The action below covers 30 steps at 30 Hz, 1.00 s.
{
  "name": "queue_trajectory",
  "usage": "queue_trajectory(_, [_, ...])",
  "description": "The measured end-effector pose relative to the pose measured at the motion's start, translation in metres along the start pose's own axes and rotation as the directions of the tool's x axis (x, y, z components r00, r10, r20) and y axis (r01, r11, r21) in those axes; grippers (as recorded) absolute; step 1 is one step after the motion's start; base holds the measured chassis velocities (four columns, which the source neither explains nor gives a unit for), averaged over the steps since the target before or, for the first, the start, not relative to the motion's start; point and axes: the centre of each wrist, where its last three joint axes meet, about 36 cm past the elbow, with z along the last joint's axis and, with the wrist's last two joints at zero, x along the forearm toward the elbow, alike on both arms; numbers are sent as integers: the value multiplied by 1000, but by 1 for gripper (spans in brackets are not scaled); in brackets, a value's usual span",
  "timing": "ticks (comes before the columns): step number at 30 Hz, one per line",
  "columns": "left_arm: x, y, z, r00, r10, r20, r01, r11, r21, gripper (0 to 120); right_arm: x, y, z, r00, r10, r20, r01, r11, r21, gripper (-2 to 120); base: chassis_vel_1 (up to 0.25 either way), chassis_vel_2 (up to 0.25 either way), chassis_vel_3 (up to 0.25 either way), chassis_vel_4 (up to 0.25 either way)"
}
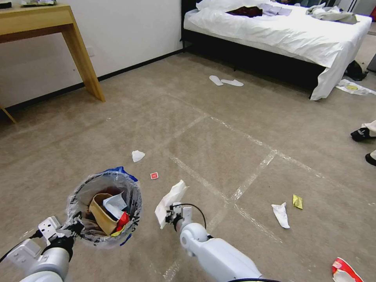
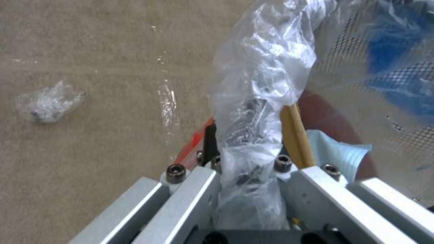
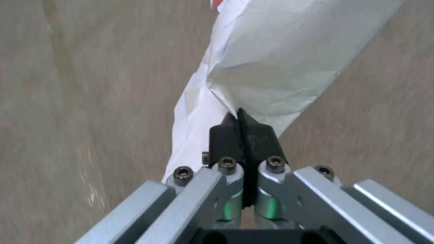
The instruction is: Pick up the trash bin and place the garbage on the floor into it.
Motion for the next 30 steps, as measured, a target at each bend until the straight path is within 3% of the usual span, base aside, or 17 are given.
queue_trajectory(9, [-2, -1, -1, 1000, 7, -2, -7, 1000, -3, 1, 31, -2, -40, 987, -47, 152, 49, 999, -10, 0, 0, 0, 0, 0])
queue_trajectory(17, [-5, -2, -1, 1000, 12, -10, -12, 1000, 0, 1, 67, 2, -83, 940, -136, 311, 142, 990, 4, 0, 0, 0, 0, 0])
queue_trajectory(25, [-6, -3, -3, 1000, 18, -17, -17, 1000, 10, 1, 111, 16, -126, 852, -266, 452, 274, 960, 49, 0, 0, 0, 0, 0])
queue_trajectory(30, [-8, -5, -5, 999, 29, -25, -29, 999, 16, 1, 147, 32, -150, 770, -362, 525, 357, 927, 116, 0, 0, 0, 0, 0])
